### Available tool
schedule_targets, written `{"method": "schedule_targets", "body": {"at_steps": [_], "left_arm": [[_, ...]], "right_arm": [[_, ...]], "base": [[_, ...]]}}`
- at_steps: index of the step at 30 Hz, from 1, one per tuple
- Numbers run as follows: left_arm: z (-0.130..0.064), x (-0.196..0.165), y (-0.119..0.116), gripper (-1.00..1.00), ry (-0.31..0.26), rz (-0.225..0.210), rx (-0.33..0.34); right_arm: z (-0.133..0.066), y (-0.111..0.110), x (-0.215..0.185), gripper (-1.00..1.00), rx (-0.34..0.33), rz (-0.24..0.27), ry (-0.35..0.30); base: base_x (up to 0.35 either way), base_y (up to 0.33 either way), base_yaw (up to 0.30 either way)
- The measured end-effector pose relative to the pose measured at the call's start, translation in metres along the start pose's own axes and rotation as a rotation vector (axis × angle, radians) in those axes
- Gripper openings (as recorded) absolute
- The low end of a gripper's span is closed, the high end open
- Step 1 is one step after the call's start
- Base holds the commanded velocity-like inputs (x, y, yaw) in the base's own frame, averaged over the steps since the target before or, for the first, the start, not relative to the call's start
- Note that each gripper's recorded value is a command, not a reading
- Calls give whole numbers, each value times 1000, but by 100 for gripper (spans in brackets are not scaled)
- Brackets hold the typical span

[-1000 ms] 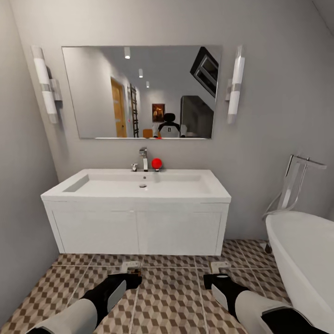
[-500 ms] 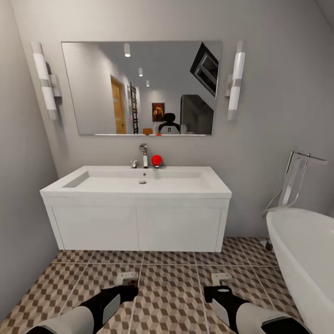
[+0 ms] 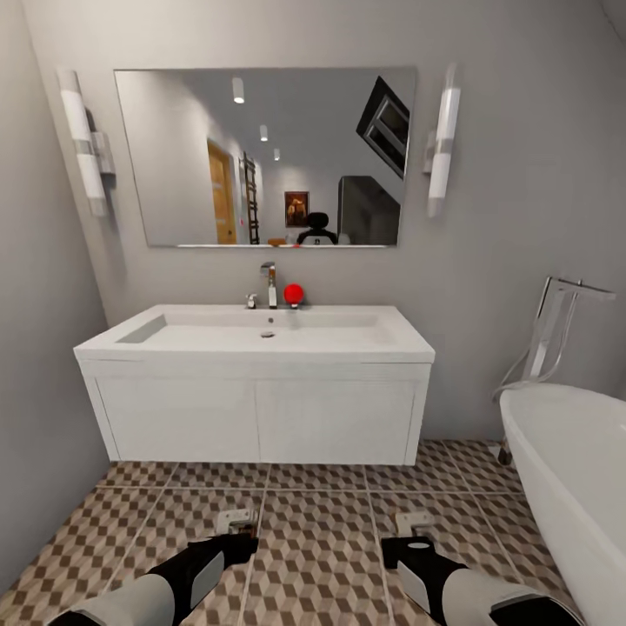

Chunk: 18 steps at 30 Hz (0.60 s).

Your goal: Take the four mousetraps from the cabinet in the bathroom and place them on the bathroom floor. Make sure all four end up on the same floor surface, and ensure that at least two of them are either under or directly next to the same bathroom sink.

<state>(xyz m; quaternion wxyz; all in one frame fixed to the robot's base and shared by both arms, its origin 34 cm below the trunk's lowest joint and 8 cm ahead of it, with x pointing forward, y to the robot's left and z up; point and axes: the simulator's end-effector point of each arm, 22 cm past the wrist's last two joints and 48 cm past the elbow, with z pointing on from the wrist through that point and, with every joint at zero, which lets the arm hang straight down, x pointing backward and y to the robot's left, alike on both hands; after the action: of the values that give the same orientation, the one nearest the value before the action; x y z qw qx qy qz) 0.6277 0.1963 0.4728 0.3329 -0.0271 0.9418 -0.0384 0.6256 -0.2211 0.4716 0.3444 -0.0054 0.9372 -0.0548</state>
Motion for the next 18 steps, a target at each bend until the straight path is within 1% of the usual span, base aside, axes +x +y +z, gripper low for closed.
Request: {"method": "schedule_targets", "body": {"at_steps": [5, 18], "left_arm": [[7, 8, 2, -100, 0, 0, -2], [25, 30, 4, -100, 0, 0, -2]], "right_arm": [[6, 4, 7, -100, -4, -4, -5], [24, 7, 28, -100, -4, -6, -9]], "base": [[0, 0, 0], [0, 0, 0]]}}
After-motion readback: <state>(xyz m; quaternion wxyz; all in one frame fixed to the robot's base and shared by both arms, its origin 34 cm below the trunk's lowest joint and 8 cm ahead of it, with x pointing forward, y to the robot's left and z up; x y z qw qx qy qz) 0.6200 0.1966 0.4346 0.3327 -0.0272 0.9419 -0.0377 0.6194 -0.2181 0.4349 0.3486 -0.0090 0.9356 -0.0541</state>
